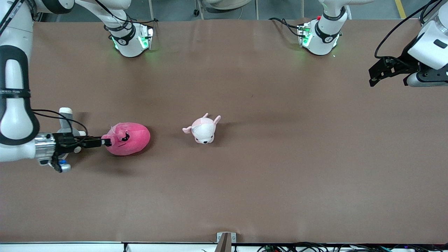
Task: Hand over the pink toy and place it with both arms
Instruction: 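Set the pink plush beside the grey cat while the left gripper withdraws, then open the right gripper and draw it back from the pink plush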
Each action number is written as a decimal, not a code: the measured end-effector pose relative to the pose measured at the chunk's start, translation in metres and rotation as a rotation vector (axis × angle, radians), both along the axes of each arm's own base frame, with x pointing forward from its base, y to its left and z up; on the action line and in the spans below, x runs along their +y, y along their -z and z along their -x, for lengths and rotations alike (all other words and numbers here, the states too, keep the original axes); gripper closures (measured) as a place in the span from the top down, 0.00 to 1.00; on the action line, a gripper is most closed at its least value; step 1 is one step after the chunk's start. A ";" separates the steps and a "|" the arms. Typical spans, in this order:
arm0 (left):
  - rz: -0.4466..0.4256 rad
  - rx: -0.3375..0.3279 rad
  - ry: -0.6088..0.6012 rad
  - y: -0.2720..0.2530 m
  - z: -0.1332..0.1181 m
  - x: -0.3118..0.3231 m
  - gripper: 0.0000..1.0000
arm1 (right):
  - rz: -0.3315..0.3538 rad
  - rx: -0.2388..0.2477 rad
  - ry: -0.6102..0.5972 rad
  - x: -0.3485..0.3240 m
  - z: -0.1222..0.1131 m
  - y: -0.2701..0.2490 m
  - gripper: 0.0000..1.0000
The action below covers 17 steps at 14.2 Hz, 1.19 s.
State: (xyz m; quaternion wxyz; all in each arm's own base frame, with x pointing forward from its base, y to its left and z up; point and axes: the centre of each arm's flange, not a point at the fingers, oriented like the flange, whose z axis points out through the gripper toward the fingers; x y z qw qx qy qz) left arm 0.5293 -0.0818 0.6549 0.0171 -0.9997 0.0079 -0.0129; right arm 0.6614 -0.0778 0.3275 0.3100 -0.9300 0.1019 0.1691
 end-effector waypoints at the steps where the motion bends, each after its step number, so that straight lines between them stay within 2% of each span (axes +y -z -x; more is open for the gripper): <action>1: 0.001 -0.001 -0.001 -0.001 0.000 0.000 1.00 | 0.033 -0.030 -0.008 -0.010 -0.004 -0.019 0.88; 2: 0.001 -0.003 -0.004 -0.002 0.001 0.000 1.00 | 0.076 -0.063 -0.023 -0.018 -0.006 -0.042 0.99; 5: 0.025 -0.003 -0.006 -0.003 0.002 0.000 1.00 | 0.212 -0.158 -0.075 -0.024 0.000 -0.119 1.00; 10: 0.027 0.001 -0.020 -0.002 0.001 0.007 1.00 | 0.450 -0.277 -0.133 -0.006 0.028 -0.229 1.00; 12: 0.026 0.004 -0.026 -0.001 0.001 0.010 1.00 | 0.516 -0.328 -0.147 0.001 0.044 -0.268 1.00; 14: 0.025 0.012 -0.026 0.001 0.001 0.010 1.00 | 0.597 -0.359 -0.159 -0.001 0.055 -0.294 1.00; 17: 0.024 0.025 -0.026 0.007 0.000 0.010 1.00 | 0.633 -0.390 -0.140 -0.003 0.057 -0.314 1.00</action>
